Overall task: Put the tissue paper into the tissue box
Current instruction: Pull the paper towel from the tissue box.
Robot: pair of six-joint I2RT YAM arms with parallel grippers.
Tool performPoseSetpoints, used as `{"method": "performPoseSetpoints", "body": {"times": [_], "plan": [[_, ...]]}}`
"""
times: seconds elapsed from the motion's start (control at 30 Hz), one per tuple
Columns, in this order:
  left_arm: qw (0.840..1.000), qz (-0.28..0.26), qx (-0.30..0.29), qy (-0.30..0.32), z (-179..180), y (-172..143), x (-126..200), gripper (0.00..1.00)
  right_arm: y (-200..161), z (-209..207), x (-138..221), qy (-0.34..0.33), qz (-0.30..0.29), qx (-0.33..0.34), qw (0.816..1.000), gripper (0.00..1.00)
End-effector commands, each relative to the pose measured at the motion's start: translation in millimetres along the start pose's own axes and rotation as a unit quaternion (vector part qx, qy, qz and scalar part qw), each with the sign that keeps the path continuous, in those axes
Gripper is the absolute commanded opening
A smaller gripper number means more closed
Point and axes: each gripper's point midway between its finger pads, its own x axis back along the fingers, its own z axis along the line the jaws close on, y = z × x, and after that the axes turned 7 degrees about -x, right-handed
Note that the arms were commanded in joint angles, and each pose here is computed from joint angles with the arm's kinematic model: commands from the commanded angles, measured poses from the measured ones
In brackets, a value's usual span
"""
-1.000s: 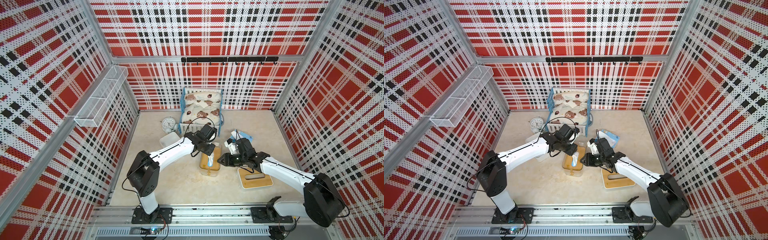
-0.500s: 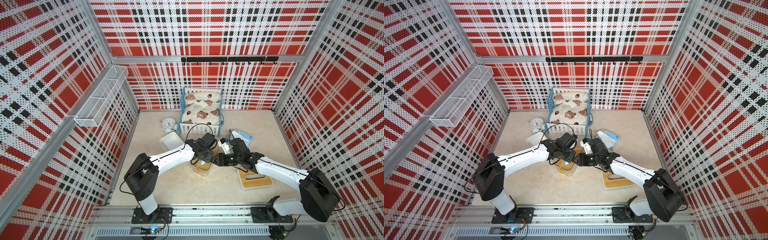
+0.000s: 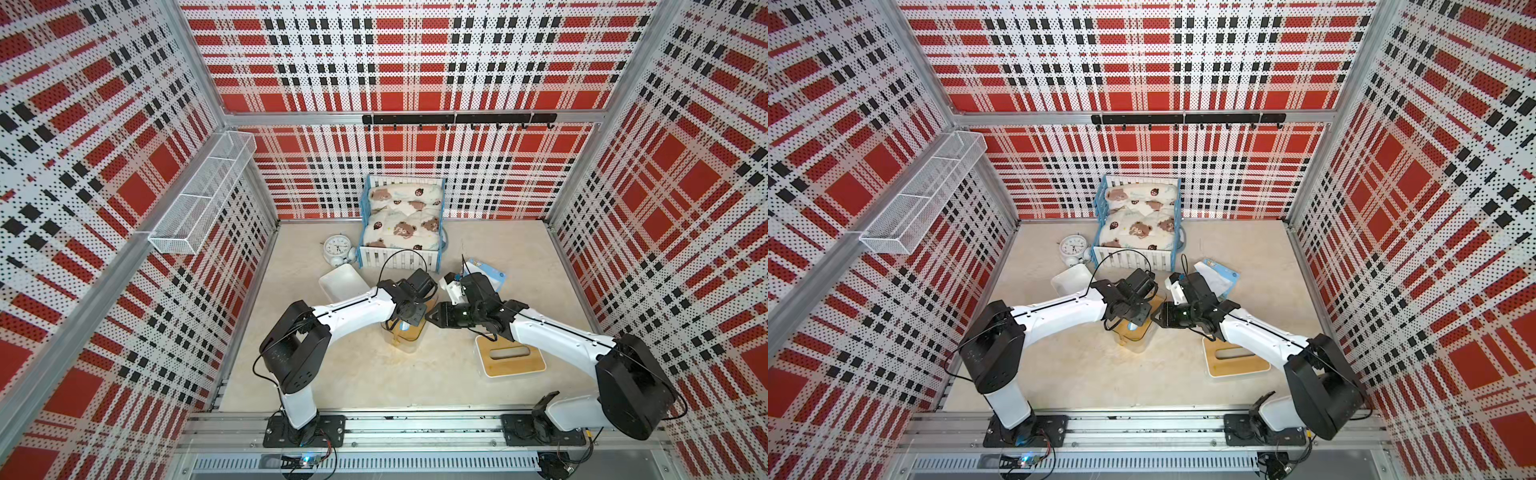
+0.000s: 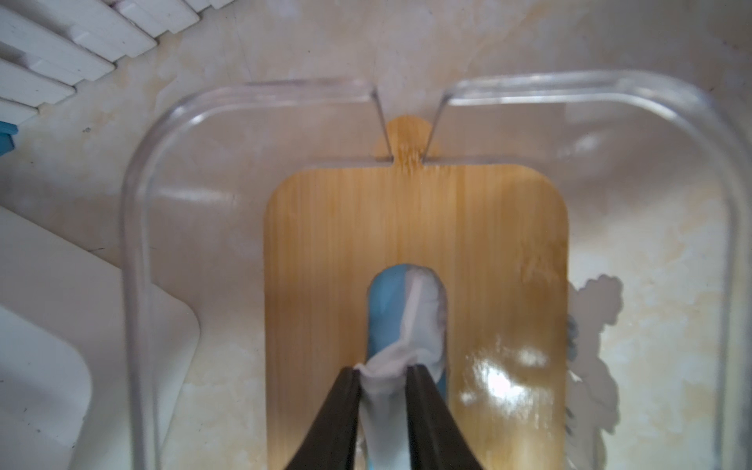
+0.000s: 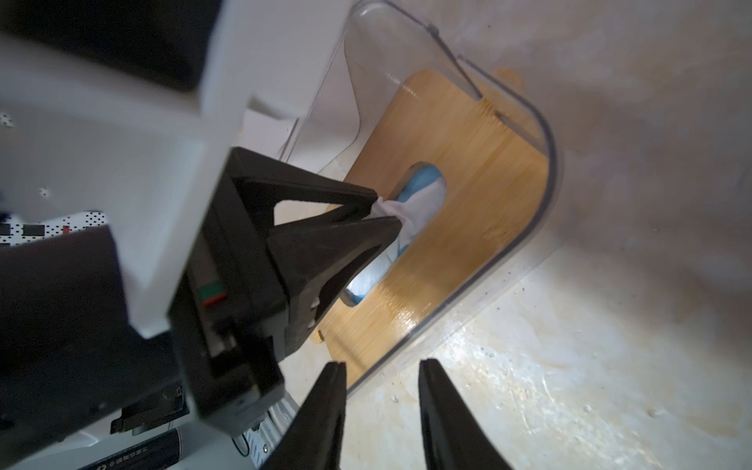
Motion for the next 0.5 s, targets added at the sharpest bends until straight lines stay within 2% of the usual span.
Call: {"method": "performPoseSetpoints", "body": {"times": [0.0,0.2,0.47], "plan": [[1.000,-0.006,-0.010,-0.002,-4.8,7.7,-6.6,0.18,9.7,-3.0,-1.2,-0.010,-0.008,0.001,1.000,0.36],[1.000,-0.012,-0.004,-0.003,4.8,11.9,-2.8,0.03,14.0,-3.0,-2.9,-0.014,-0.010,0.001,1.000,0.35],[0.992,-0.049,0.029,-0.110,0.1,19.8,8.8,0.00,21.6,-7.6,-11.5,-0.027,-0.014,-0.013,0.999,0.35]]}}
